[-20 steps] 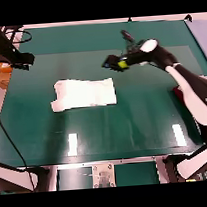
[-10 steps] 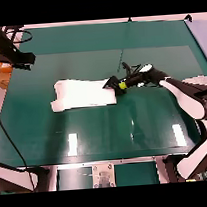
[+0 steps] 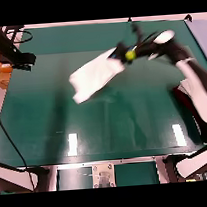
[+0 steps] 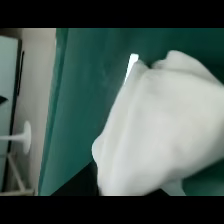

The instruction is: Fold the shirts.

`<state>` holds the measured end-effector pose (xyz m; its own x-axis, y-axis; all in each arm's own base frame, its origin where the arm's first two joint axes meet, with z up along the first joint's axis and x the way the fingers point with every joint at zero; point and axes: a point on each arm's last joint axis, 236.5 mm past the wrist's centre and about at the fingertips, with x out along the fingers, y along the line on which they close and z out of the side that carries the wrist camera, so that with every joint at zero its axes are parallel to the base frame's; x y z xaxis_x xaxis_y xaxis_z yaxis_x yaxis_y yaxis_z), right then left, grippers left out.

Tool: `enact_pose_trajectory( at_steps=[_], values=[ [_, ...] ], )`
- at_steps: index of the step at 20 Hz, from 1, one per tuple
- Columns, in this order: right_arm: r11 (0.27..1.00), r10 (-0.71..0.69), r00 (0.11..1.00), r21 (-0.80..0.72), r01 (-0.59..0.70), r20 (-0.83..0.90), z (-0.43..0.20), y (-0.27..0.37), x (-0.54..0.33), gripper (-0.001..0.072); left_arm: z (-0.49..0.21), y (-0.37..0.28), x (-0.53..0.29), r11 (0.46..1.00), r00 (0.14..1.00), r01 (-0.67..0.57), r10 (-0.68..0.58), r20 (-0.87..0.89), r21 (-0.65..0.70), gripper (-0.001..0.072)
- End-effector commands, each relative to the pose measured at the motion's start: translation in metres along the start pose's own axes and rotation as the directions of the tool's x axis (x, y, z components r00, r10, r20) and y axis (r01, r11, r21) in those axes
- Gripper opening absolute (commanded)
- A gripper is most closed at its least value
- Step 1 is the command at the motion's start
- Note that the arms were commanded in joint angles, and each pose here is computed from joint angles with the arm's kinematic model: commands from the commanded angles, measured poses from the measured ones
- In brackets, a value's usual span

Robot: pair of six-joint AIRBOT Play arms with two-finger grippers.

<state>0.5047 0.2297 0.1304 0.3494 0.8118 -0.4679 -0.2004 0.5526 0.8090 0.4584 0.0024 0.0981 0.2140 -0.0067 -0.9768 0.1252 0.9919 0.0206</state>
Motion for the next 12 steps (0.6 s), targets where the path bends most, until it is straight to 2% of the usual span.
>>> enact_pose_trajectory(
  at_steps=[1,4,7,10,12],
  values=[
    [0.992,-0.109,0.966,-0.039,0.122,0.233,0.063,0.022,-0.134,0.0017,-0.001,0.000,0.000,1.000,1.000,0.002,-0.002,-0.002,-0.005,0.0024],
    [0.972,-0.228,0.879,0.047,0.230,0.418,0.090,-0.001,-0.256,0.0017,-0.001,-0.001,0.000,1.000,1.000,0.003,-0.003,-0.002,-0.005,0.0024],
    [0.934,-0.357,0.777,0.211,0.289,0.518,0.086,-0.051,-0.360,0.0017,0.000,-0.002,0.000,1.000,1.000,0.008,-0.008,-0.001,-0.015,0.0024],
    [0.858,-0.497,0.704,0.405,0.315,0.507,0.051,-0.104,-0.438,0.0017,0.001,-0.010,-0.001,0.999,0.999,0.042,-0.042,0.004,-0.011,0.0024],
    [0.754,-0.615,0.675,0.554,0.353,0.408,0.010,-0.135,-0.468,0.0017,0.002,-0.016,-0.001,0.998,0.998,0.067,-0.067,0.008,-0.007,0.0024]
  ],
)
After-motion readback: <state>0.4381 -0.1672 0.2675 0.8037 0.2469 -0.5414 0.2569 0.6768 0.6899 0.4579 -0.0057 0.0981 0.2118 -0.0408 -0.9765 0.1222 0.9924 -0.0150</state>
